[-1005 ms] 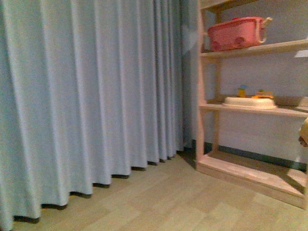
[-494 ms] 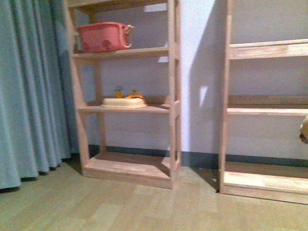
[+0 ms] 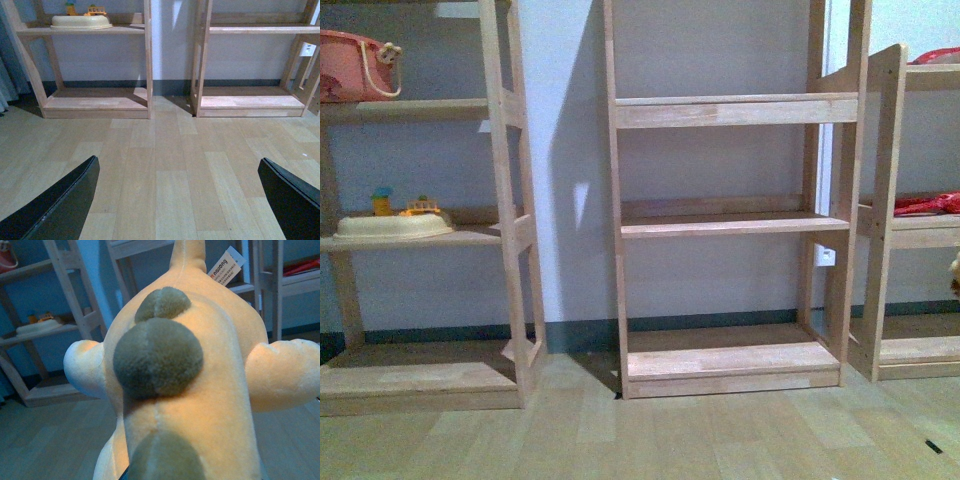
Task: Put away toys
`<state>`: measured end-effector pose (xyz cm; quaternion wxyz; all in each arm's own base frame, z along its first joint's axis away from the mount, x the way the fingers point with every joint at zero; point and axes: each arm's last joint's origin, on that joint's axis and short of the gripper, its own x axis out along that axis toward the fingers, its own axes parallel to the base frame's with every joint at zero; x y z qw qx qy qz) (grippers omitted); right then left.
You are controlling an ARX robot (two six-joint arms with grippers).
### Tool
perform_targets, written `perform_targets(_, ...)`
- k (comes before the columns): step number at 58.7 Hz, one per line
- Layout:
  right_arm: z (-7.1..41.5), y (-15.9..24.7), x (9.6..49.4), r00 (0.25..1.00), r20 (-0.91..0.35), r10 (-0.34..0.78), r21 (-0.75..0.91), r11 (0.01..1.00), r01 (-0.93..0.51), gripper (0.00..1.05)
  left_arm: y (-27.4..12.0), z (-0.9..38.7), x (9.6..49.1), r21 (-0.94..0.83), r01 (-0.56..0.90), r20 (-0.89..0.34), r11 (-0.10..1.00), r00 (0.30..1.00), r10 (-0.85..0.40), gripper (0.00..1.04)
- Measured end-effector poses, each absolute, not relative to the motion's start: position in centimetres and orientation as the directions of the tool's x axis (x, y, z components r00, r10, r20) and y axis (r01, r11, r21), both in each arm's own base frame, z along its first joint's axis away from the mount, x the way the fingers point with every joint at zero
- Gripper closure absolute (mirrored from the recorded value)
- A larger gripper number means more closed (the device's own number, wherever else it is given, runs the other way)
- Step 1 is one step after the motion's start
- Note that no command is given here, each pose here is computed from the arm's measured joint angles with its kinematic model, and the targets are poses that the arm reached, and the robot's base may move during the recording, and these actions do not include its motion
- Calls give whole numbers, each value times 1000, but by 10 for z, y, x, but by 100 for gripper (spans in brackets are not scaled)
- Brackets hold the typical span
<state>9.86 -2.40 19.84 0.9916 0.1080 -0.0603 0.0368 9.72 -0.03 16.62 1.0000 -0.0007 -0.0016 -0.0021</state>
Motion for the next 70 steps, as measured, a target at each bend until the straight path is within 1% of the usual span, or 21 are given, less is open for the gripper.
perform_targets(70,198,-24,99,990,127,64,210,974,-89,97,0,166,97,-2,3,4,1000,1000,-3,6)
